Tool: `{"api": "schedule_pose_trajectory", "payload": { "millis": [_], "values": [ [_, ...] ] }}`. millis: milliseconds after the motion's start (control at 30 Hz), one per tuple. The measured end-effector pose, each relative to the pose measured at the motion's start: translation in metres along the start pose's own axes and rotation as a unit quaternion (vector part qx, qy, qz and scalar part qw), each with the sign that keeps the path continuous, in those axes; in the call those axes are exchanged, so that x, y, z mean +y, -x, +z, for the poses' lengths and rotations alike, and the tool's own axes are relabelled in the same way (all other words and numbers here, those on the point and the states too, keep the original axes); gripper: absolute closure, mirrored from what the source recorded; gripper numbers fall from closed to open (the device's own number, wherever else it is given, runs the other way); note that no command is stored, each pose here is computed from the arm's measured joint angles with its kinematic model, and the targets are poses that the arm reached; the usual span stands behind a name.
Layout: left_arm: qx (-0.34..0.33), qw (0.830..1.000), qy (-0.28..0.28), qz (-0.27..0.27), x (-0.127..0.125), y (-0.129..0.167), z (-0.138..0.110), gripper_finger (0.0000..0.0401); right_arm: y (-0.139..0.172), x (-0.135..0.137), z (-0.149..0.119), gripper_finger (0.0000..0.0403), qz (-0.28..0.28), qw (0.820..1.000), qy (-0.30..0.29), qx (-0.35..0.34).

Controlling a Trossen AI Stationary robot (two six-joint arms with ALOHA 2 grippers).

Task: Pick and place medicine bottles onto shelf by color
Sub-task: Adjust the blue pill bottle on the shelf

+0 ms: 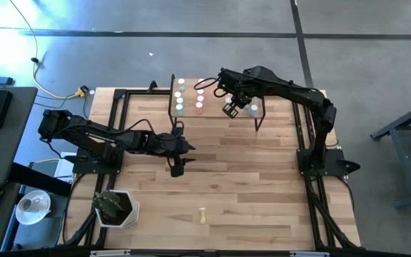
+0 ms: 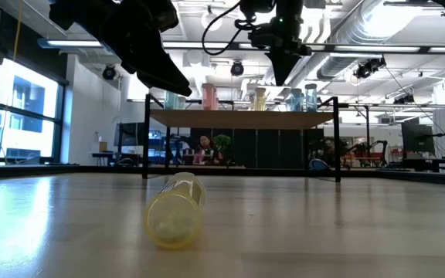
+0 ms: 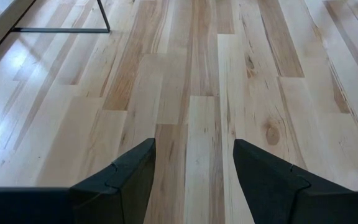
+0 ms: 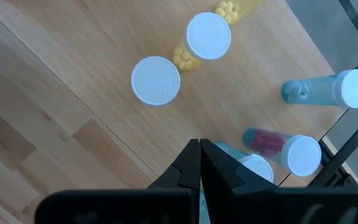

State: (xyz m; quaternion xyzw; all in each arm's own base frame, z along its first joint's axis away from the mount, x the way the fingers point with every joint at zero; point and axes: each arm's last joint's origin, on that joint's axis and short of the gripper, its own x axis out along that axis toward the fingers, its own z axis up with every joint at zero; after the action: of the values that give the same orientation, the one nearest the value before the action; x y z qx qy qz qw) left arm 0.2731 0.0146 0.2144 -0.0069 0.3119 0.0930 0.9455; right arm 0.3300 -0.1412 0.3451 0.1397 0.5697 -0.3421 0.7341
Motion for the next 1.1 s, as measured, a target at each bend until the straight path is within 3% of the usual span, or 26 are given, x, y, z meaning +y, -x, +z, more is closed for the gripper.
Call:
{"api": "schedule_pose_trajectory", "payload": {
  "millis": [1100],
  "values": [
    [0.000,1.000,0.013,0.000,0.000,0.000,0.000,0.0194,-0.015,-0.002,-0.005,0.0403,-0.026,0.999,-0.021,0.029]
  ]
}}
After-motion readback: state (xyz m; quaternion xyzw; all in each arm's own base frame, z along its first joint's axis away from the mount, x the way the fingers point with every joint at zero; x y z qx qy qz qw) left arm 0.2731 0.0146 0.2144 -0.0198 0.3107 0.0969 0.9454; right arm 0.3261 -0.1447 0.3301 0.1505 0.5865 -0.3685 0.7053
